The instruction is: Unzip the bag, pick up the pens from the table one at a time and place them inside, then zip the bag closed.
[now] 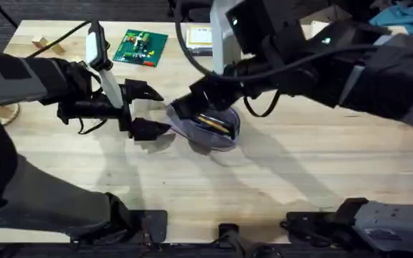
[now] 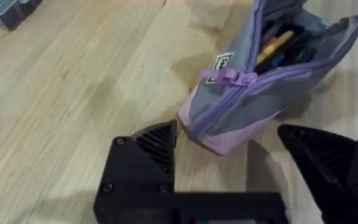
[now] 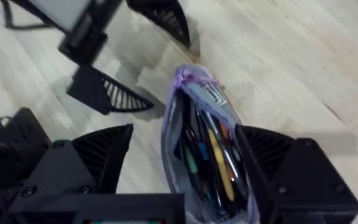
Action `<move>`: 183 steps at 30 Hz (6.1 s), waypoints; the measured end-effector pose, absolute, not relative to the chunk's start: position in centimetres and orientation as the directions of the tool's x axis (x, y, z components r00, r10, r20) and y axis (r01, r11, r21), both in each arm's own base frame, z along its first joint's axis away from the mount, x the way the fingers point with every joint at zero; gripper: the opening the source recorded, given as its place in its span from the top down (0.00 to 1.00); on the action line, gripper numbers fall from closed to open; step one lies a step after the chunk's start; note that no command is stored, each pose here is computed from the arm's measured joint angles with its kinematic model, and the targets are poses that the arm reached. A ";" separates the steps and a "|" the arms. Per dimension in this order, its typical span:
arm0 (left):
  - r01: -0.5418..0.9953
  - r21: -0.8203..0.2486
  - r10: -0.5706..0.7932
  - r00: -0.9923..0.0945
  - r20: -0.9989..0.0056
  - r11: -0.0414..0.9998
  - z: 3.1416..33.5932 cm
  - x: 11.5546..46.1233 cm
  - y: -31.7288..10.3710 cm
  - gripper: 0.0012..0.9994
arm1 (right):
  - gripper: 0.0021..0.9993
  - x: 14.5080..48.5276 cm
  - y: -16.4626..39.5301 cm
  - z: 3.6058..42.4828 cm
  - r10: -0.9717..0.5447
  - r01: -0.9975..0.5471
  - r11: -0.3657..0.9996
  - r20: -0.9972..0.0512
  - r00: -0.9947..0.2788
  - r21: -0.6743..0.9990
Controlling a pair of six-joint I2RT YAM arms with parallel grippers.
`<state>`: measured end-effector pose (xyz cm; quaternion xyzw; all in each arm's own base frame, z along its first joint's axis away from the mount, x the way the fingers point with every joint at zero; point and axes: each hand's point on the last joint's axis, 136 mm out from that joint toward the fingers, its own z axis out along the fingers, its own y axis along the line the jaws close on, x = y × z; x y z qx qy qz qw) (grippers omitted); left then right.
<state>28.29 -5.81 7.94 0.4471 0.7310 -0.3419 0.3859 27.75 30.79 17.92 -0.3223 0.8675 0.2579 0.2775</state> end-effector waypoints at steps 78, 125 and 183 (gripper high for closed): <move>0.917 -0.163 0.384 -0.307 -0.871 0.364 7.9 28.2 -5.9 0.01 | 0.16 33.1 36.0 9.4 -0.076 -0.336 0.880 -0.598 -0.798 0.336; 0.918 -0.164 0.325 -0.288 -0.901 0.361 8.9 28.5 -6.3 0.01 | 0.97 32.0 35.6 14.0 -0.119 -0.421 0.844 -0.650 -0.751 0.331; 0.918 -0.164 0.320 -0.287 -0.903 0.361 9.0 28.5 -6.4 0.01 | 0.86 31.0 36.2 11.3 -0.151 -0.414 0.838 -0.577 -0.802 0.356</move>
